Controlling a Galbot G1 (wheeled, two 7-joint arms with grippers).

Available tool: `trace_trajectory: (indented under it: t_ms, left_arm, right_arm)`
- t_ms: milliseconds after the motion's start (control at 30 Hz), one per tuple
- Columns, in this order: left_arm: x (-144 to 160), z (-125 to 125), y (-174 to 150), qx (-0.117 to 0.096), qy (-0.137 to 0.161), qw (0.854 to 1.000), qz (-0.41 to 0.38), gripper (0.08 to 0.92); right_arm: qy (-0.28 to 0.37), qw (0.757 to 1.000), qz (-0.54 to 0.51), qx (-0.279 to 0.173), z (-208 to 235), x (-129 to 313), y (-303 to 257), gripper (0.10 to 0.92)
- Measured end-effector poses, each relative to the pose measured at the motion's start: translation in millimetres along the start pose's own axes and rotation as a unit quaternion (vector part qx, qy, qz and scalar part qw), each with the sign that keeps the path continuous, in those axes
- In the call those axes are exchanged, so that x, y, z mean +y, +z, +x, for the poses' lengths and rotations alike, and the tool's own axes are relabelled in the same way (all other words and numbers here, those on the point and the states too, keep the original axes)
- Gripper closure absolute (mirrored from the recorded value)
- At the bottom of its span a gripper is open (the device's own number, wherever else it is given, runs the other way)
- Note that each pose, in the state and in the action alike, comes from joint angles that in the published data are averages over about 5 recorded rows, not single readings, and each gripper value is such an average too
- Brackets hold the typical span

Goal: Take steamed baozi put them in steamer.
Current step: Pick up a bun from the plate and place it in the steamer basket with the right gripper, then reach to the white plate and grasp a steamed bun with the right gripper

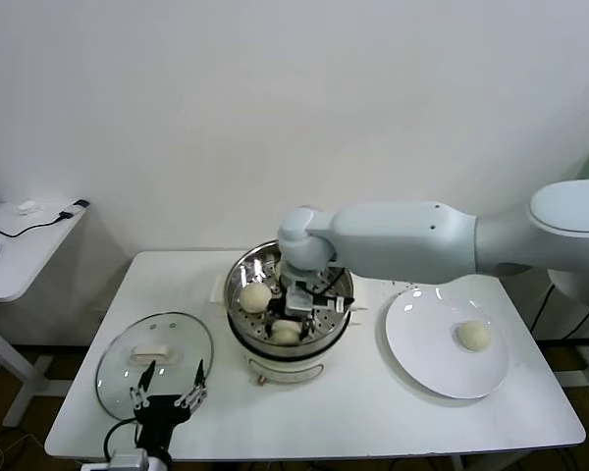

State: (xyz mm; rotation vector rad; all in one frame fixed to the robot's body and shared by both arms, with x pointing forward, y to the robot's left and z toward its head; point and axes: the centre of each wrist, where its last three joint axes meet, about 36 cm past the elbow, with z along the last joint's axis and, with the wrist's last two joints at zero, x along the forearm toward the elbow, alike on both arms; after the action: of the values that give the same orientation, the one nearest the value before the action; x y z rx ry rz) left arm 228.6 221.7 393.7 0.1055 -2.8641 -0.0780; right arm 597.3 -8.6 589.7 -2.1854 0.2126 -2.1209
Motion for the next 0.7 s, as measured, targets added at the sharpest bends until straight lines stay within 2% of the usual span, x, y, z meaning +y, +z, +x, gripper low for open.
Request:
trace_trajectory:
  t_ms: [100,200,400,567,700]
  left_arm:
    - [0.1,0.2,-0.8,-0.001,0.0,1.0,0.0,0.177]
    - [-0.4,0.3,-1.4,-0.002,0.0,1.0,0.001,0.177]
    - [-1.1,0.8,-2.2,-0.005,0.001,1.0,0.001,0.177]
    - [0.0,0.8,-3.1,-0.007,0.001,1.0,0.003,0.177]
    - [1.9,-0.4,-3.9,-0.01,0.001,1.0,0.004,0.177]
  right_arm:
    - [0.0,1.0,0.0,0.0,9.1,-1.5,3.9,0.209]
    - [-0.004,1.0,-0.008,0.004,27.9,-1.2,11.8,0.201]
    - [-0.007,0.997,-0.064,0.033,92.2,19.2,43.7,0.2]
    - [0.016,0.982,-0.177,0.065,157.5,74.7,80.7,0.2]
    - [0.032,0.953,-0.288,0.083,187.4,146.2,99.7,0.2]
